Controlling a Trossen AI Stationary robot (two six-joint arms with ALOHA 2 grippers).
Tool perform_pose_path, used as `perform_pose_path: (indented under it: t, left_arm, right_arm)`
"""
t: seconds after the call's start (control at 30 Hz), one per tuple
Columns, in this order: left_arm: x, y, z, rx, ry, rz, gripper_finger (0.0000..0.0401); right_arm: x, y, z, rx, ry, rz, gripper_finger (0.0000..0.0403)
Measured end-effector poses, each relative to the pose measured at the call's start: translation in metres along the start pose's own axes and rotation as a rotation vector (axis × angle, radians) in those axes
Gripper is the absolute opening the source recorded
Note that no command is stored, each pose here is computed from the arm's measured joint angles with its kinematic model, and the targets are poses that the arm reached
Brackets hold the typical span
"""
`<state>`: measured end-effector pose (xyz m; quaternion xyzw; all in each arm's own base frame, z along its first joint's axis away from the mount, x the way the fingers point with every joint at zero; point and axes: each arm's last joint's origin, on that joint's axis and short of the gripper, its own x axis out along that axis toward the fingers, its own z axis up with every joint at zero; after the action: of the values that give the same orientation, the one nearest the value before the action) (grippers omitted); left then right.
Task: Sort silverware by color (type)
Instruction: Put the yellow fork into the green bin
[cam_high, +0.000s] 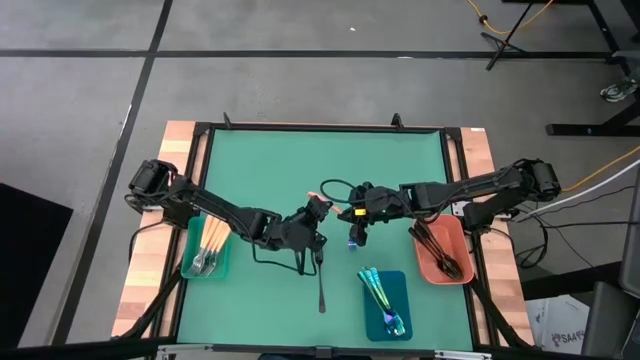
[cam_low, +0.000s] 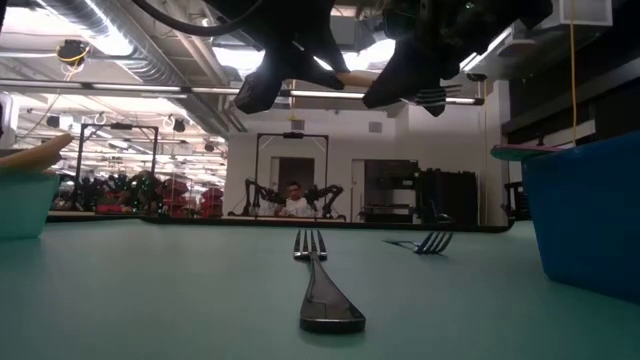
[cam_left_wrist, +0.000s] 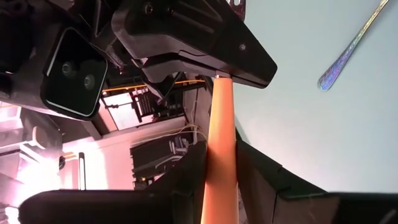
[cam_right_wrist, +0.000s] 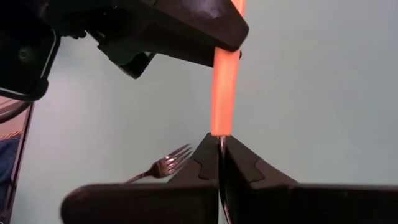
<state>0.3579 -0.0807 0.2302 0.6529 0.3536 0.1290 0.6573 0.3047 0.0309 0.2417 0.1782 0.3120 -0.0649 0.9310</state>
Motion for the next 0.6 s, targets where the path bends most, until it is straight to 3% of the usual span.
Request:
perform_pose_path:
  t: [0.6]
  left_arm:
    - [-0.0006,-0.0008,0.0013,-0.006,-0.035,-0.014,0.0075]
  right_arm:
    - [0.0003,0.0006,0.0006,0.005,-0.011,0.011,0.0]
